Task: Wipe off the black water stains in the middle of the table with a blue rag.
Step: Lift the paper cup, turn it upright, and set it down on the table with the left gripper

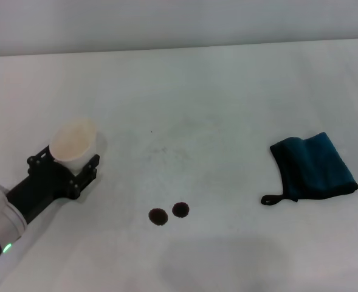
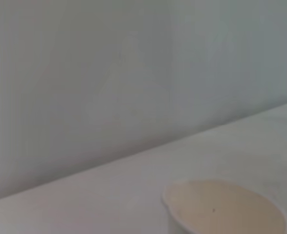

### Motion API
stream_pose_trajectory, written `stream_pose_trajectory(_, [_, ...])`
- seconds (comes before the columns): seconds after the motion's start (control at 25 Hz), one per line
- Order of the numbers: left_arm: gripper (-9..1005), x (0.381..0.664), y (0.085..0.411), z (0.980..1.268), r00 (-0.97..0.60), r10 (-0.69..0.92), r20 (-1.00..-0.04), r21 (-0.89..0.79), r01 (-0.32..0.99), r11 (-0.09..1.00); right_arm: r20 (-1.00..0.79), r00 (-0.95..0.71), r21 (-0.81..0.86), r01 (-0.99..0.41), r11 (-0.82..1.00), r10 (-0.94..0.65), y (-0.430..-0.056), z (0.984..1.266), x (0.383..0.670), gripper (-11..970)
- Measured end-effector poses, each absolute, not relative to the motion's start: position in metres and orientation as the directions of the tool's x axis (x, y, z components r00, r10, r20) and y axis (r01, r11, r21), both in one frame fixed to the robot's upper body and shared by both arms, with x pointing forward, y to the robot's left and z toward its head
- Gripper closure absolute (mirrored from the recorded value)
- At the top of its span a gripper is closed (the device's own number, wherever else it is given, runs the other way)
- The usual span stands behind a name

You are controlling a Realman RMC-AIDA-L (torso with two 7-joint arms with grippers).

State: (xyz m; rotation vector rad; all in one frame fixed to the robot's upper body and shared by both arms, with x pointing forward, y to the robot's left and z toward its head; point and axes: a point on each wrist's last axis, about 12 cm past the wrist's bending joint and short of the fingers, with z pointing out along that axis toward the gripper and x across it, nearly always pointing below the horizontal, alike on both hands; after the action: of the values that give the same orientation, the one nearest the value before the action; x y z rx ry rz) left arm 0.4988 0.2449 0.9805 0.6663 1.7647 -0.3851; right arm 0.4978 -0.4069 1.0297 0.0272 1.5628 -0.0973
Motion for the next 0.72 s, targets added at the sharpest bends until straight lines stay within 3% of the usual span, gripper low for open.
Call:
stream_pose_trajectory(0.44, [363,0.482,0.251,0.979,-0.153,0.213,-0.965,0.085,0.588,0.805,-0.999,0.006,-0.037,0.078,0.996,-0.037,-0.406,1.029,0.498,102])
stream_pose_trajectory(0.72, [192,0.482,0.251,0.979,-0.154,0.204,-0.967,0.079,0.578,0.812,-0.999,0.013,-0.042,0.078,0.996,-0.043,-0.408,1.031,0.498,102])
